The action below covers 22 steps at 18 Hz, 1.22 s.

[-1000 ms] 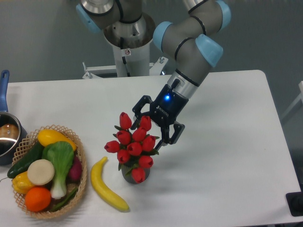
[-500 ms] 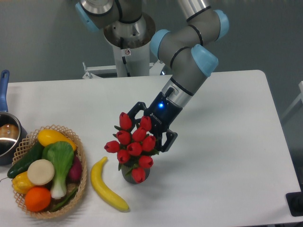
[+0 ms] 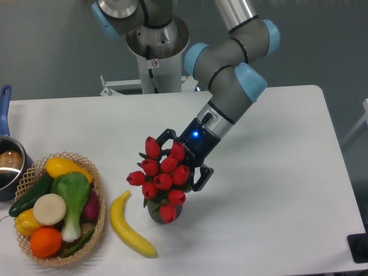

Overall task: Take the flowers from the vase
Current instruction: 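Close the gripper on the bunch of tulip stems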

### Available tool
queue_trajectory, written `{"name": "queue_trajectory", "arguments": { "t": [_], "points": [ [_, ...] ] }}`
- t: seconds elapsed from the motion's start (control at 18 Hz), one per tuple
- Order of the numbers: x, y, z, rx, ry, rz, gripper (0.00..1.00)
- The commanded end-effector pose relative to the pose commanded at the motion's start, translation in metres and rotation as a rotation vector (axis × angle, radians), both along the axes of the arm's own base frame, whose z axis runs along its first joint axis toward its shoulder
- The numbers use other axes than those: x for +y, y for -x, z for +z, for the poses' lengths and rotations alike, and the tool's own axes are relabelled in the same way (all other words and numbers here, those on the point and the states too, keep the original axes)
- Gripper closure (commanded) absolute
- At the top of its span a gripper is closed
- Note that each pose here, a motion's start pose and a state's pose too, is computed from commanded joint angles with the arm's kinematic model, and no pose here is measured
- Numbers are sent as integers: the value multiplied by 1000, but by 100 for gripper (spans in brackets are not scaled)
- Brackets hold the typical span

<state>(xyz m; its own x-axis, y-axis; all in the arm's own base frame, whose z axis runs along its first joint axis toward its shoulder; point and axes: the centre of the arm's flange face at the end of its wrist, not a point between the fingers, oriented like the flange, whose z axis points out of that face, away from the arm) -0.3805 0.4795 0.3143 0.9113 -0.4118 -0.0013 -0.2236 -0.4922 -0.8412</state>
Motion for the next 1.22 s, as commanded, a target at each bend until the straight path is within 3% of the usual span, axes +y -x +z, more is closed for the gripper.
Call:
{"name": "queue_trajectory", "arguments": {
  "t": [0.28,0.5,0.78,1.22],
  "points": [
    [0,0,-3,-4,3,-1,1],
    [0,0,-1,-7,-6,0,28],
    [-1,-2,1,-24,-28,-3,49],
    [-6,2,4,-35,-45,7,55]
  ]
}}
